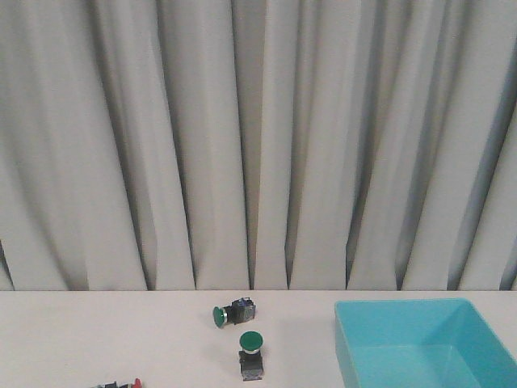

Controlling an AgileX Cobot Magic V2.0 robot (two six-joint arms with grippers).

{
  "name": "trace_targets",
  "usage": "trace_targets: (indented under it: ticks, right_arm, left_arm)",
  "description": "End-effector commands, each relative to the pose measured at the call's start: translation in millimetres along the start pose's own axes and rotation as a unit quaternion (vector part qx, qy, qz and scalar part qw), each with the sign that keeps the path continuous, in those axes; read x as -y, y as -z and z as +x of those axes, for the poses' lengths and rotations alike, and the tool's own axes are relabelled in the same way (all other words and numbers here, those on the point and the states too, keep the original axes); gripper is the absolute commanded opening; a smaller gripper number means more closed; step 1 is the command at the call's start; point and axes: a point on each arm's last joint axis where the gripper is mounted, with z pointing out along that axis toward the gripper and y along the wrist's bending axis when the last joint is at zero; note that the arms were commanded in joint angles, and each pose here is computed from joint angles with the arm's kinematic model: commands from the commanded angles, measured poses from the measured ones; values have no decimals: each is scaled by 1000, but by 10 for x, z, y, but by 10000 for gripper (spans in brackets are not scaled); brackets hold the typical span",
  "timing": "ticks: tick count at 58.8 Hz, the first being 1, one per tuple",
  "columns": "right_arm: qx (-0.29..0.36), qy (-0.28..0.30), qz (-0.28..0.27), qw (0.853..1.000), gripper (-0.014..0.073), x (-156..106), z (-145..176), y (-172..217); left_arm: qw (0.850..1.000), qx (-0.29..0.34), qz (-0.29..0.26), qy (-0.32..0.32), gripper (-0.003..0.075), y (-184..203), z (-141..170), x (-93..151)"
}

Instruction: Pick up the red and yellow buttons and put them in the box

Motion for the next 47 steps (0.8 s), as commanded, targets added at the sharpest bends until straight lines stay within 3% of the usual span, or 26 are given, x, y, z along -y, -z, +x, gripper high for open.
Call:
trace_targets:
  ticks: [1, 47]
  right_arm:
    - [34, -5, 0, 999, -4, -1, -19, 17]
    - [-13, -24, 3, 1000, -4, 4, 66, 15]
  left_arm:
    - [999, 33, -3, 7, -6, -3, 8, -4]
    - [999, 33, -3, 7, -6, -3, 8, -4]
